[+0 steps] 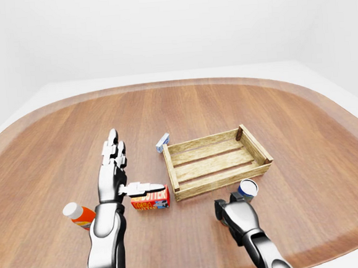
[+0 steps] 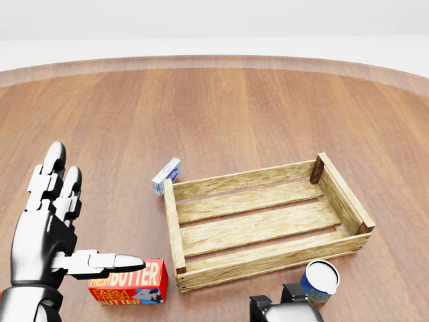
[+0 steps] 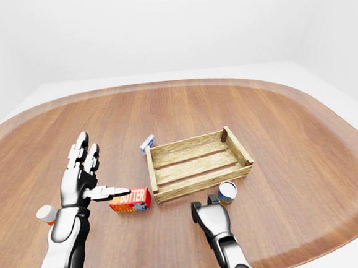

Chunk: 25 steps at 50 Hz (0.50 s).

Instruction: Pick up the tomato sauce, and put it in the wooden tray.

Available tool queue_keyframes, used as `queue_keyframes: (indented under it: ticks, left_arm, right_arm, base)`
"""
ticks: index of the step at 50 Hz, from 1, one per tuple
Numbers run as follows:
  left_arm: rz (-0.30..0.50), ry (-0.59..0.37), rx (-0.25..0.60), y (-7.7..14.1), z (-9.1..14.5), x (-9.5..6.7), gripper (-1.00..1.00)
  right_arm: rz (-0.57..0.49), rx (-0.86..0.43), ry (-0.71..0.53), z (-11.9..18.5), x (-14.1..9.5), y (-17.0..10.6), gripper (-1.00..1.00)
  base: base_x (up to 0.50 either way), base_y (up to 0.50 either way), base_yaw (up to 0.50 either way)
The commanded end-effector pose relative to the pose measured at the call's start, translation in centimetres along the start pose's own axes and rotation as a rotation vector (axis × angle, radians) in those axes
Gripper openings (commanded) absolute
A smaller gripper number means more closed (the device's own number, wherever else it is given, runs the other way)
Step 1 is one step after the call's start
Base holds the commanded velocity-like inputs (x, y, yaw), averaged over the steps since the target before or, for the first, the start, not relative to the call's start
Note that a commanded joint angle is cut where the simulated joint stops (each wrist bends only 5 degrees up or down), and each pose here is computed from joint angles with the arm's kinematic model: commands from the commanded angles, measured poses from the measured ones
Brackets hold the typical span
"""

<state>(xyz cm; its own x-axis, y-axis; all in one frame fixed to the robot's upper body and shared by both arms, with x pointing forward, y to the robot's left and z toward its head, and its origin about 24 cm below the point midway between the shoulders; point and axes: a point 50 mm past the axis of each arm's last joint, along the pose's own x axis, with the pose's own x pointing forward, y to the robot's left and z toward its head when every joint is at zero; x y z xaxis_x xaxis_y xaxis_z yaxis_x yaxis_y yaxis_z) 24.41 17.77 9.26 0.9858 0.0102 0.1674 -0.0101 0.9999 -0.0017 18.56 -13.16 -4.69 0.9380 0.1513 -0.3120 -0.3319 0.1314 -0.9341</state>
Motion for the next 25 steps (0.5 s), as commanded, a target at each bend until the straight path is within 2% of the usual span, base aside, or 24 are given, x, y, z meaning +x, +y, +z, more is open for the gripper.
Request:
queue_keyframes:
  ticks: [1, 14, 23, 25]
  left_arm:
    - [0.003, -0.006, 0.0, 0.1, 0.1, 0.0, 1.0]
    - [0.003, -0.01, -0.001, 0.1, 0.2, 0.0, 1.0]
    - [0.004, -0.004, -0.002, 0.1, 0.1, 0.0, 1.0]
    - [0.004, -0.004, -0.002, 0.1, 0.1, 0.0, 1.0]
  right_arm:
    - [0.1, 0.041, 0.013, -0.1, -1.4, 1.9, -1.0]
    - [0.08, 0.043, 0.005, 0.2, -1.3, 1.2, -1.0]
    - [-0.023, 0.037, -0.024, 0.9, -0.9, -2.6, -1.0]
    - [-0.024, 0.037, -0.024, 0.9, -0.9, -2.6, -1.0]
  base:
    - [0.0, 0.0, 0.0]
    - [0.0, 0.0, 0.0]
    - [0.0, 0.0, 0.0]
    - [0.0, 0.0, 0.0]
